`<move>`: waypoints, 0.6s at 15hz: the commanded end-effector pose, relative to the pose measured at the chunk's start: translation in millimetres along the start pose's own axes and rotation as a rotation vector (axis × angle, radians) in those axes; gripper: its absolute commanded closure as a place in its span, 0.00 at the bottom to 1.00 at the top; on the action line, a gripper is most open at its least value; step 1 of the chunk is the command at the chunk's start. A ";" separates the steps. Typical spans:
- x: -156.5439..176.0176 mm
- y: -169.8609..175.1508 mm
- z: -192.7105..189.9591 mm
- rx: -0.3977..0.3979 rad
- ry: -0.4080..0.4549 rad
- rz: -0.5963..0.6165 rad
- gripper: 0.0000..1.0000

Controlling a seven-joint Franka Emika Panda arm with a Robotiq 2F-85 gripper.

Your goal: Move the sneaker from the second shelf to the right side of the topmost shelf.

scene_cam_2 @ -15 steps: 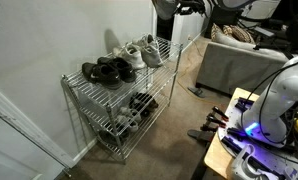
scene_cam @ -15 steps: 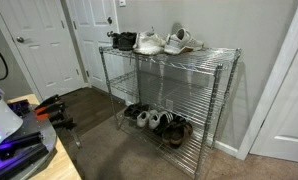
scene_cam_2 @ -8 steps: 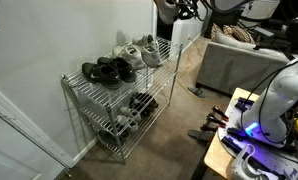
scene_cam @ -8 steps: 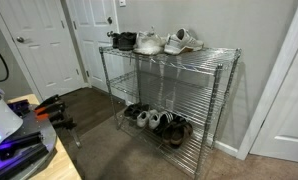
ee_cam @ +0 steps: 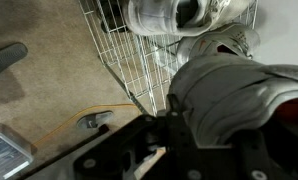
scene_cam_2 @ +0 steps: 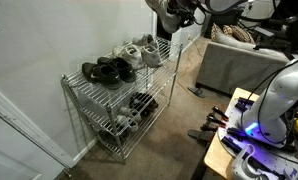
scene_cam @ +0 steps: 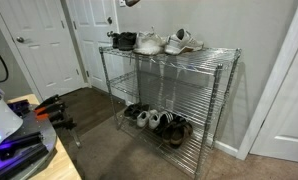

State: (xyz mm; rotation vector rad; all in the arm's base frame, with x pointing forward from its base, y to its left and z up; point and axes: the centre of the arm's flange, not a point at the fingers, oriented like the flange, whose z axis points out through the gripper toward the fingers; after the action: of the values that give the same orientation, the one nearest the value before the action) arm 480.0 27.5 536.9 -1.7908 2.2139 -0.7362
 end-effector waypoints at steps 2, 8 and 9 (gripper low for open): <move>-1.1 0.4 0.8 -0.002 -0.002 -0.002 0.86; 2.6 -10.2 2.3 -0.039 -0.016 0.003 0.94; 7.2 -22.1 2.6 -0.070 -0.016 0.020 0.94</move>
State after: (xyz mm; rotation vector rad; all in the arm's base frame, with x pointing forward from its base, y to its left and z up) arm 480.7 27.1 532.4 -1.7997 2.2265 -0.7166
